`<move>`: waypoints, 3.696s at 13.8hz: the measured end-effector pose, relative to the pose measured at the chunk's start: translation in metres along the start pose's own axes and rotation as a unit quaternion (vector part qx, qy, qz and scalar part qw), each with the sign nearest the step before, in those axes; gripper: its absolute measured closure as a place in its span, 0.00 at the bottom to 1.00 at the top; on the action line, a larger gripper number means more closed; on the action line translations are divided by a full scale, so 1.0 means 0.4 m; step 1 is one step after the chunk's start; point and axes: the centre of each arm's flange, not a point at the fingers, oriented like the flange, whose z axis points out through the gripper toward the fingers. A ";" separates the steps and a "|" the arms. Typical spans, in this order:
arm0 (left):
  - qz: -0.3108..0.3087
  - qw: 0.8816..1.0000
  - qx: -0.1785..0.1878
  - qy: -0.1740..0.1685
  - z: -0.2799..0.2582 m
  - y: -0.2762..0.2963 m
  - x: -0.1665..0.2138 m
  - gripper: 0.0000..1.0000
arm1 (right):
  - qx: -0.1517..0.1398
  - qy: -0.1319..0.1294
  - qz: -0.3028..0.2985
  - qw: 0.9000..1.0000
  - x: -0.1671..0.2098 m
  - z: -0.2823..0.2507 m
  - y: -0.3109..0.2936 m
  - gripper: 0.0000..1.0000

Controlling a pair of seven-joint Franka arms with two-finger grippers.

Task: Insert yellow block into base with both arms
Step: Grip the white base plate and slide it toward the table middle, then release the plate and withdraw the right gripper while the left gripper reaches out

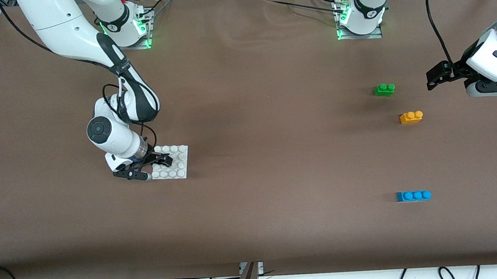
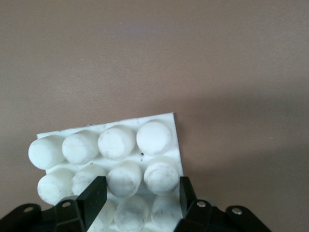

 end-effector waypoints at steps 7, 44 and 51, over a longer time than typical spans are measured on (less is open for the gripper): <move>0.000 1.000 0.000 0.000 0.000 0.000 0.000 0.00 | 0.023 0.008 -0.020 1.000 -0.117 0.019 -0.208 0.32; 0.000 1.000 0.000 0.000 0.000 0.000 0.000 0.00 | 0.127 0.065 -0.082 0.986 -0.445 0.120 -0.789 0.35; 0.000 1.000 0.000 0.000 0.000 0.000 0.000 0.00 | 0.109 0.031 -0.001 0.994 -0.174 -0.127 -0.752 0.11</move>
